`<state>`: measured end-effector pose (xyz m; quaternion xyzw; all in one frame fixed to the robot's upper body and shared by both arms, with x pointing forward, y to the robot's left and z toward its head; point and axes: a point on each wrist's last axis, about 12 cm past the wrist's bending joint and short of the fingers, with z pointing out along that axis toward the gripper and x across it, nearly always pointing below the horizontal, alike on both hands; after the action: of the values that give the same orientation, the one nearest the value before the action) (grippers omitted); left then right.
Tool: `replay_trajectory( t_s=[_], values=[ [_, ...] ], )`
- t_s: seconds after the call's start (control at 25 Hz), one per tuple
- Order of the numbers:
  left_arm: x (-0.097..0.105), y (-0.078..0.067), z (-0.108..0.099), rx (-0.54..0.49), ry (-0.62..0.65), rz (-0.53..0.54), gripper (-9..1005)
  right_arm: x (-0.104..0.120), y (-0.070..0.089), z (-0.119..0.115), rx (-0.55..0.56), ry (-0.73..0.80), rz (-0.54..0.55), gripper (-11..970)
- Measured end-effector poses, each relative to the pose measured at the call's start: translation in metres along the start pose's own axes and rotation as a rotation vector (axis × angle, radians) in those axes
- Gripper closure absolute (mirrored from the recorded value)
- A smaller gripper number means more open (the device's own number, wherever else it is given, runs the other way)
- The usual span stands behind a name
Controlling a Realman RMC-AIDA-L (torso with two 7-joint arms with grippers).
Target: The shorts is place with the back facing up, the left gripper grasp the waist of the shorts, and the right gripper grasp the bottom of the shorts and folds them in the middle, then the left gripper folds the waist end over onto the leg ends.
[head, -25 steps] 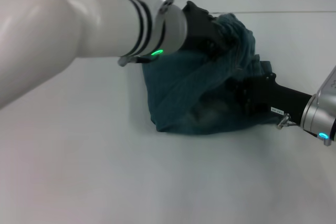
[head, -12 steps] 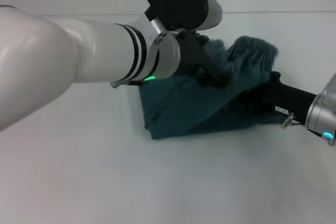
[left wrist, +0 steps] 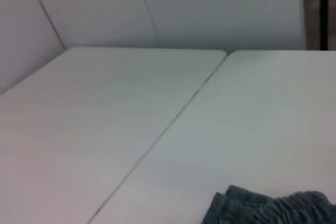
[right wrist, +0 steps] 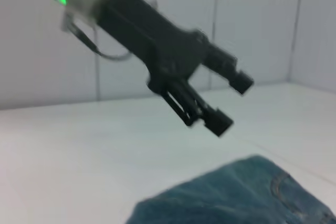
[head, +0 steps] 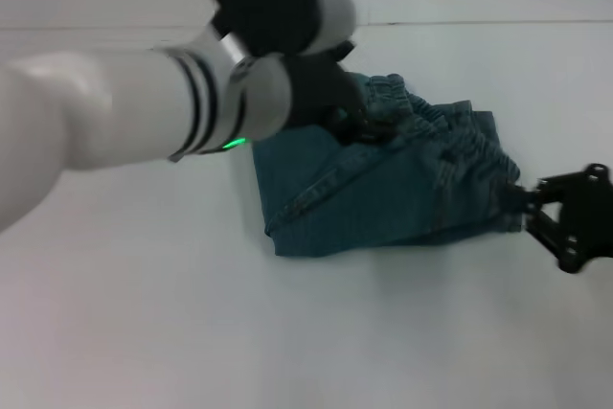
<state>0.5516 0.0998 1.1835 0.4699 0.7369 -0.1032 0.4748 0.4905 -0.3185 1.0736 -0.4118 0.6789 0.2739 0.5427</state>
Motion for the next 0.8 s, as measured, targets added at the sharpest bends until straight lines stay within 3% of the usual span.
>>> replay_trajectory(
  t_s=[0.12,0.24,0.52,0.68,0.8],
  values=[
    [0.02,0.002,-0.009,-0.014,-0.024,-0.042,47,-0.007,0.003,-0.015,-0.007,-0.037,-0.016,959],
    [0.043,0.005,-0.022,-0.03,-0.068,-0.095,47,-0.009,0.0,-0.017,-0.009,-0.046,-0.022,960],
    [0.121,0.016,-0.055,0.018,-0.231,-0.245,48,-0.01,-0.006,0.009,-0.035,-0.043,-0.016,960],
    [0.173,0.014,-0.073,0.038,-0.384,-0.33,49,-0.007,-0.006,0.024,-0.051,-0.058,0.001,960],
    [0.206,0.004,-0.085,0.023,-0.457,-0.358,49,-0.003,0.0,0.032,-0.07,-0.065,0.014,947]
  ],
)
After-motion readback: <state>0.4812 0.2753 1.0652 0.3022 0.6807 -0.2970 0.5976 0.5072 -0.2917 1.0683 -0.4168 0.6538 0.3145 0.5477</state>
